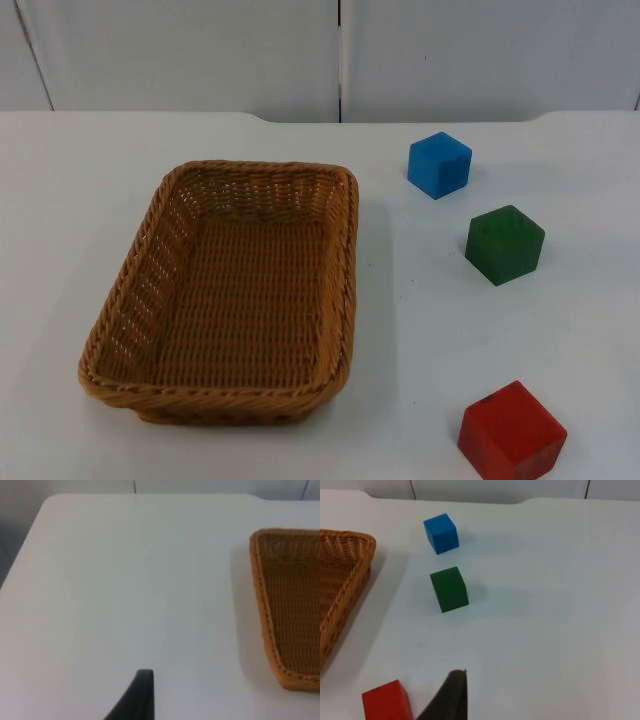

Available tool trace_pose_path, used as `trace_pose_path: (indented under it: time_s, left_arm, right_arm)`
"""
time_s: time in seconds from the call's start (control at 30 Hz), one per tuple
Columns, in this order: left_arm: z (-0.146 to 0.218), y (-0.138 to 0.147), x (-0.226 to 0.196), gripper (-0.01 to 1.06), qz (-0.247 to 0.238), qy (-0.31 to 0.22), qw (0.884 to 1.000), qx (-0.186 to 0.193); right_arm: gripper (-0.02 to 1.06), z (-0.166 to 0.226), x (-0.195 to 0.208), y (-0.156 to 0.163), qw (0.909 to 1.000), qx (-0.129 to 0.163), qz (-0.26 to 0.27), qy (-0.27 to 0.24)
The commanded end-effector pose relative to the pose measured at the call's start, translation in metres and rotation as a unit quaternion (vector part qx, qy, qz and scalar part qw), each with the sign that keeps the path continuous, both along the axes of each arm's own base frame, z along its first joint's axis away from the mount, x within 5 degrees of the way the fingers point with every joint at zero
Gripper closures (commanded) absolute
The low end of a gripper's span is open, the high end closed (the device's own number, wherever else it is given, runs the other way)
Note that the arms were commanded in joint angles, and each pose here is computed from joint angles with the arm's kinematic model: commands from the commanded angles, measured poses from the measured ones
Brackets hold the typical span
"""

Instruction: Pick up one cube with each hand and place exactly two cubes into the same basket, leaving the remaining cube outside.

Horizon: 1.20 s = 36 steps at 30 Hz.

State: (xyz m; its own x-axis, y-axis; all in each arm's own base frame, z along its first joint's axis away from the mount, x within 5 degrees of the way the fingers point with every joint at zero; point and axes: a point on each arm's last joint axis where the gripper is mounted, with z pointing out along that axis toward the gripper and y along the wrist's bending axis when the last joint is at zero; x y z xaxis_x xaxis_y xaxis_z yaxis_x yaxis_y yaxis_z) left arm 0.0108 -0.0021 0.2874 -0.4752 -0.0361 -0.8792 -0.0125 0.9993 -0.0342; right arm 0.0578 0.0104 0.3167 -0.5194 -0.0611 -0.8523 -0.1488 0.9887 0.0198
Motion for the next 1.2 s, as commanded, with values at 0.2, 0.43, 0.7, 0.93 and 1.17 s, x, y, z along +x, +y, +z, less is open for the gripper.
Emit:
trace_pose_path:
  time_s: [0.2,0.43,0.7,0.93,1.17]
  left_arm:
    - [0.007,-0.005,0.014,0.05,-0.011,-0.012,0.999,-0.043]
    - [0.022,-0.006,0.034,0.05,-0.011,0.007,0.999,-0.052]
    - [0.041,-0.01,0.047,0.05,-0.036,0.008,0.998,-0.059]
    - [0.045,-0.014,0.061,0.05,-0.061,0.023,0.996,-0.068]
    - [0.045,-0.017,0.072,0.05,-0.076,0.026,0.994,-0.075]
  right_arm:
    - [-0.01,0.003,0.02,0.002,1.0,0.0,-0.004,-0.001]
    - [-0.01,0.011,0.036,0.003,0.9999,-0.004,-0.002,0.013]
    - [-0.01,0.023,0.055,0.005,0.9997,-0.005,-0.002,0.023]
    - [-0.01,0.025,0.079,0.008,0.9987,-0.006,-0.002,0.051]
    - [-0.01,0.018,0.1,0.01,0.9965,-0.009,-0.002,0.083]
